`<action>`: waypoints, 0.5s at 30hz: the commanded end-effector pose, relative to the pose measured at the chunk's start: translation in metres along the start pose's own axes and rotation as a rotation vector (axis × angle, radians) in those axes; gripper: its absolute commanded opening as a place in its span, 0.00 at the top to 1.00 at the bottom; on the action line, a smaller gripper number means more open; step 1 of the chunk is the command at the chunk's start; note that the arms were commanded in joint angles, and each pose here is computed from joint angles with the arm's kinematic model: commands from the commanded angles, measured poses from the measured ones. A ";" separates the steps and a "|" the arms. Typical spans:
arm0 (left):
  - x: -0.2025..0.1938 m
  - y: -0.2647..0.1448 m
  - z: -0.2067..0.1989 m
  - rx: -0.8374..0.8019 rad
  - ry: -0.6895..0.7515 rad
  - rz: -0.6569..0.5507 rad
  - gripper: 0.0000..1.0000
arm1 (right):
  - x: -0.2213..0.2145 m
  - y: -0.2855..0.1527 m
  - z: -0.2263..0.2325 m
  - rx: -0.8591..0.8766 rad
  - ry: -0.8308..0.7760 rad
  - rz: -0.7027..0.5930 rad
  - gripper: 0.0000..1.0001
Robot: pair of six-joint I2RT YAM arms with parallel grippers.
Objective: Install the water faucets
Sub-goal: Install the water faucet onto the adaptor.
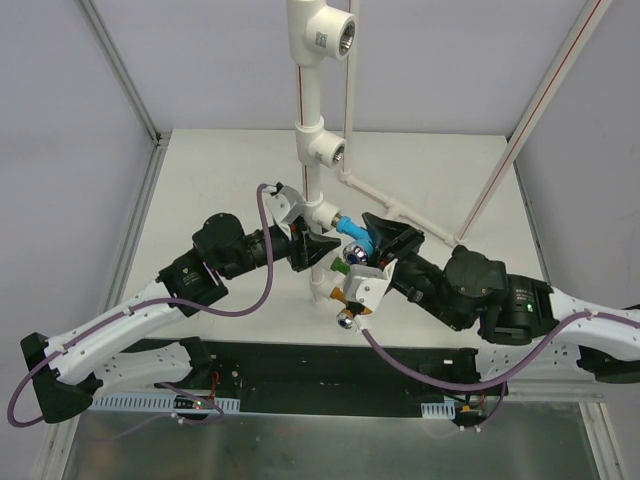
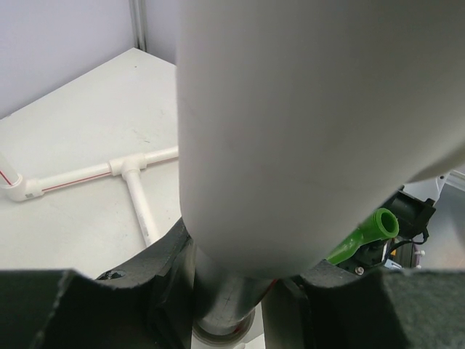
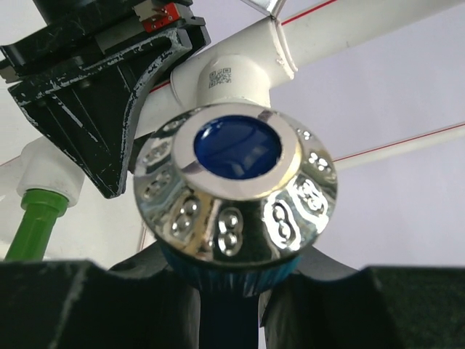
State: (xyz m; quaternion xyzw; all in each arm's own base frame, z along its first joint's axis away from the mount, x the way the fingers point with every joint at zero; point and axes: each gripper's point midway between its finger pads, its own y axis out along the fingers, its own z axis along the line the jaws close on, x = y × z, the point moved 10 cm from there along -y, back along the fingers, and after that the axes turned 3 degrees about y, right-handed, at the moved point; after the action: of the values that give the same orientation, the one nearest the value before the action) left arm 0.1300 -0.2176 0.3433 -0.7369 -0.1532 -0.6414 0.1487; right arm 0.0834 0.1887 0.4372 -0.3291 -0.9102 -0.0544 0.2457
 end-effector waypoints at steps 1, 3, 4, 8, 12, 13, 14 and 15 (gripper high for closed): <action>0.002 -0.001 -0.023 -0.109 -0.225 0.060 1.00 | 0.010 0.018 0.015 0.110 0.108 -0.026 1.00; 0.002 -0.001 -0.023 -0.110 -0.227 0.062 1.00 | 0.010 0.019 0.017 0.123 0.185 -0.026 1.00; 0.001 0.000 -0.023 -0.110 -0.227 0.064 1.00 | 0.011 0.020 0.018 0.129 0.217 -0.028 1.00; 0.002 0.000 -0.023 -0.111 -0.229 0.064 1.00 | 0.009 0.026 0.026 0.146 0.354 -0.007 1.00; 0.004 0.001 -0.024 -0.121 -0.226 0.062 1.00 | 0.005 0.031 0.036 0.163 0.471 0.005 1.00; 0.004 0.001 -0.024 -0.123 -0.226 0.062 1.00 | 0.004 0.031 0.037 0.166 0.506 0.006 1.00; 0.004 0.001 -0.024 -0.124 -0.226 0.063 1.00 | 0.004 0.032 0.039 0.173 0.542 0.005 1.00; 0.004 0.001 -0.024 -0.124 -0.226 0.064 1.00 | 0.003 0.032 0.038 0.175 0.581 0.002 1.00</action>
State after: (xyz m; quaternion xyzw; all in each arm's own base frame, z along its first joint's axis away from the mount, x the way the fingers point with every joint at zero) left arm 0.1319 -0.2161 0.3438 -0.7358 -0.1605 -0.6387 0.1578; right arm 0.0857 0.1940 0.4300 -0.3034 -0.8436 -0.0920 0.4334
